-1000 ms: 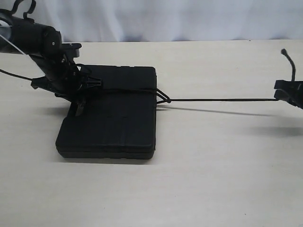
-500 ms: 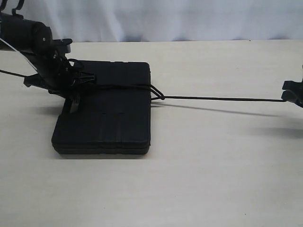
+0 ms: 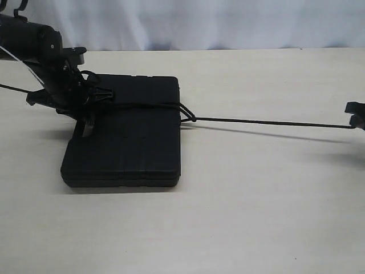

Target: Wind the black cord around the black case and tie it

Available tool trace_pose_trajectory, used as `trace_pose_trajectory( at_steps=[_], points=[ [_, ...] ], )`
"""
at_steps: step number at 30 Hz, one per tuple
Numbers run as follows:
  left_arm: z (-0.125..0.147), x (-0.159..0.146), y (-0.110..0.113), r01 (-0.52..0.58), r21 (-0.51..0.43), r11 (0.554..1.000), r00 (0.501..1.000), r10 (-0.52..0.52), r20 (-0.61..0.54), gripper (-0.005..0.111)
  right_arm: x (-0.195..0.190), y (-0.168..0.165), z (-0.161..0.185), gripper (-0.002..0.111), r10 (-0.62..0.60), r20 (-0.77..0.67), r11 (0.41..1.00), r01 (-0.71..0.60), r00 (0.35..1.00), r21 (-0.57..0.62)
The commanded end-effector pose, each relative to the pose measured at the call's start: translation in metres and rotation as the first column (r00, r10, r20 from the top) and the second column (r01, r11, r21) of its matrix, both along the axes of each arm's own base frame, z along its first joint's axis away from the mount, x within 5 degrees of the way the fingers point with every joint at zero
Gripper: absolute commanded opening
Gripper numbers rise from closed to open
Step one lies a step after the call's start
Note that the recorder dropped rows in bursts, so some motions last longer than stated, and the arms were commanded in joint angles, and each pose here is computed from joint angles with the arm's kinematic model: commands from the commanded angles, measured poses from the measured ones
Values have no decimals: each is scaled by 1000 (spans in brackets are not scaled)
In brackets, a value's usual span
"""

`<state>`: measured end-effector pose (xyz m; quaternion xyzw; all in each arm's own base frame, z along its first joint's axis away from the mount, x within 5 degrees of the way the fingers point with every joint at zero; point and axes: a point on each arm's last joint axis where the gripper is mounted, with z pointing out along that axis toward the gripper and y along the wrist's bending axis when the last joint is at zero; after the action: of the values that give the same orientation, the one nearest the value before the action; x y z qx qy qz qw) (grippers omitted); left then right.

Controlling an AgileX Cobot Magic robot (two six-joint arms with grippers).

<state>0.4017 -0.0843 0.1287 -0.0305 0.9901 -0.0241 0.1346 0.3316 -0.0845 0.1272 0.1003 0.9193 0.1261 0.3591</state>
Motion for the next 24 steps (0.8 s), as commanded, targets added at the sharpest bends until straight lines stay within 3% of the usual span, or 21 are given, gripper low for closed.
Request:
trace_pose_trajectory(
  at_steps=[1,6,9,11,14,16,18,21,22,24],
  points=[
    [9,3,24,-30,61,998,999,29,18,0,-6,-30,-2,28,-164,-50,979,157,985,-128],
    [9,2,24,-31,62,998,999,30,15,0,-12,-42,1,63,-287,-78,940,265,955,-214],
    [9,2,24,-11,67,998,1000,10,15,0,-13,-43,15,69,-304,-44,930,286,952,-230],
    [9,3,24,-9,67,998,1000,8,17,0,-11,-36,28,68,-243,11,953,241,970,-182],
    [9,3,23,-9,67,998,1000,8,21,0,-1,-5,58,59,77,203,996,-67,976,-59],
    [9,3,23,-9,67,998,1000,8,21,0,2,24,76,55,343,324,936,-350,882,-38],
    [9,3,24,1,70,998,1000,-3,19,0,4,57,87,55,569,356,813,-570,741,-113],
    [9,3,24,19,75,997,1000,-21,18,0,8,107,85,55,783,225,622,-731,580,-281],
    [9,3,24,19,75,997,1000,-21,18,0,9,122,82,55,813,169,579,-745,557,-332],
    [9,3,24,34,80,996,999,-35,18,0,15,157,78,55,805,56,552,-710,591,-436]
  ],
)
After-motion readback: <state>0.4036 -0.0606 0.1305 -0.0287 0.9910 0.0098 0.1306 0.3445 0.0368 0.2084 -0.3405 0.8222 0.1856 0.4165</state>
